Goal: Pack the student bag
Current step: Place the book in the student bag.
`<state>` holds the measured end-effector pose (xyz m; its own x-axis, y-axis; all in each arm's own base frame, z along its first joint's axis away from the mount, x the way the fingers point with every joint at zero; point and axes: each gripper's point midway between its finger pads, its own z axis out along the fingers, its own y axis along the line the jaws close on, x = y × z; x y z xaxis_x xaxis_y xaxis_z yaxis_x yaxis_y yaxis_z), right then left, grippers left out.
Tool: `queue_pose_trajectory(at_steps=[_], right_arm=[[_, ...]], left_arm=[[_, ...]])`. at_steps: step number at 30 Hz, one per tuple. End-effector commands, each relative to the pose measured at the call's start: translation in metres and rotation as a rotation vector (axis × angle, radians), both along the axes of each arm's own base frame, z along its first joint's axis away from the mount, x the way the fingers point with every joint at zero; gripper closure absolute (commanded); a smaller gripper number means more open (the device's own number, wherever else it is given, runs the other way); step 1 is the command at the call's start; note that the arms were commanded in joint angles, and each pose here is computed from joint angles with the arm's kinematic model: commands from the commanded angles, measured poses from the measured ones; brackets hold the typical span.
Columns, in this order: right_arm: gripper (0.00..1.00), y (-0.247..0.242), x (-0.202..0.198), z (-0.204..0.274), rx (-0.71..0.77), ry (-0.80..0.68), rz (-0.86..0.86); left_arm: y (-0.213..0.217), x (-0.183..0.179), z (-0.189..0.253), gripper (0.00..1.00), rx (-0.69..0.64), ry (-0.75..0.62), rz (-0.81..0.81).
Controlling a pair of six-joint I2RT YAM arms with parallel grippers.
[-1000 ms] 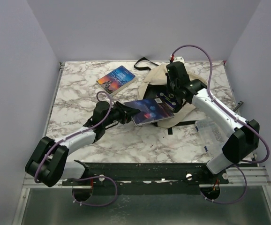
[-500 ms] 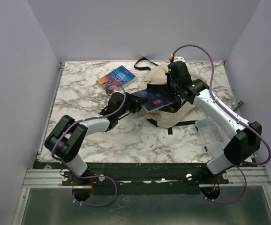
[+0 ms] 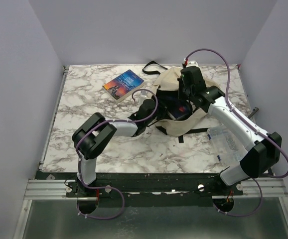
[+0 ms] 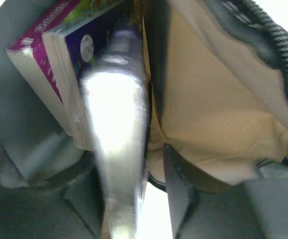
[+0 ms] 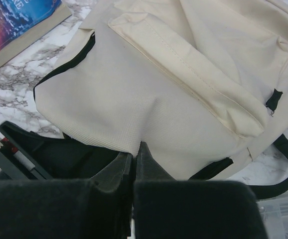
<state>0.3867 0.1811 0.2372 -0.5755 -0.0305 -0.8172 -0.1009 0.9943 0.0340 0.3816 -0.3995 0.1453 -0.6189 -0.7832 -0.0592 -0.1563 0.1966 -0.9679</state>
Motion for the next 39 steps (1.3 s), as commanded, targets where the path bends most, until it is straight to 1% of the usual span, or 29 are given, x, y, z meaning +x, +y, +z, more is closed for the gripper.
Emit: queue_pose_trajectory(at_steps=[1, 4, 8, 9, 12, 14, 16, 17, 20, 23, 24, 25, 26, 27, 29, 31, 33, 35, 39], right_arm=[[1.00, -0.001, -0.005, 0.026, 0.059, -0.081, -0.003], [1.00, -0.001, -0.005, 0.029, 0.059, -0.087, 0.004], [0.99, 0.000, -0.005, 0.031, 0.059, -0.087, 0.007], [0.99, 0.000, -0.005, 0.032, 0.061, -0.089, 0.008], [1.00, 0.004, -0.004, 0.031, 0.075, -0.086, 0.016], [0.99, 0.007, -0.004, 0.029, 0.086, -0.077, 0.025], [0.99, 0.008, -0.003, 0.028, 0.083, -0.070, 0.026], [0.99, 0.007, -0.003, 0.028, 0.082, -0.069, 0.021], [1.00, 0.006, -0.004, 0.034, 0.089, -0.078, 0.014], [1.00, 0.004, -0.005, 0.037, 0.095, -0.084, 0.007], [0.99, 0.004, -0.005, 0.038, 0.094, -0.082, 0.006], [0.99, 0.004, -0.005, 0.038, 0.094, -0.081, 0.008], [1.00, 0.004, -0.005, 0.037, 0.093, -0.080, 0.007], [0.99, 0.004, -0.006, 0.037, 0.093, -0.080, 0.006], [1.00, 0.004, -0.005, 0.036, 0.092, -0.084, 0.005], [0.99, 0.004, -0.005, 0.033, 0.096, -0.085, 0.005], [0.99, 0.005, -0.005, 0.031, 0.104, -0.082, 0.010], [0.99, 0.006, -0.005, 0.029, 0.107, -0.079, 0.009], [0.99, 0.005, -0.007, 0.023, 0.104, -0.065, 0.007]], left_arm=[[0.005, -0.002, 0.035, 0.44, -0.026, -0.117, 0.000], [0.006, -0.019, 0.026, 0.42, -0.020, -0.091, -0.054], [0.014, -0.036, 0.024, 0.43, 0.004, -0.100, -0.080], [0.015, -0.038, 0.025, 0.47, 0.010, -0.105, -0.078], [0.009, -0.032, 0.026, 0.70, 0.011, -0.108, -0.070], [-0.002, -0.016, 0.027, 0.85, -0.016, -0.095, -0.050], [-0.017, 0.006, 0.035, 0.99, -0.025, -0.127, -0.023], [-0.023, 0.019, 0.042, 1.00, -0.039, -0.142, -0.001], [-0.035, 0.051, 0.044, 1.00, -0.068, -0.134, 0.072], [-0.047, 0.063, 0.049, 1.00, -0.064, -0.126, 0.077], [-0.047, 0.063, 0.050, 0.94, -0.060, -0.130, 0.073], [-0.047, 0.060, 0.051, 0.84, -0.050, -0.135, 0.064], [-0.044, 0.055, 0.048, 0.71, -0.029, -0.137, 0.055], [-0.039, 0.050, 0.048, 0.61, -0.012, -0.139, 0.049], [-0.030, 0.037, 0.040, 0.51, 0.023, -0.131, 0.027], [-0.025, 0.022, 0.035, 0.47, 0.044, -0.126, -0.015], [-0.023, 0.008, 0.034, 0.45, 0.050, -0.128, -0.063], [-0.019, 0.000, 0.034, 0.44, 0.074, -0.146, -0.090], [-0.015, -0.019, 0.036, 0.42, 0.076, -0.150, -0.139]])
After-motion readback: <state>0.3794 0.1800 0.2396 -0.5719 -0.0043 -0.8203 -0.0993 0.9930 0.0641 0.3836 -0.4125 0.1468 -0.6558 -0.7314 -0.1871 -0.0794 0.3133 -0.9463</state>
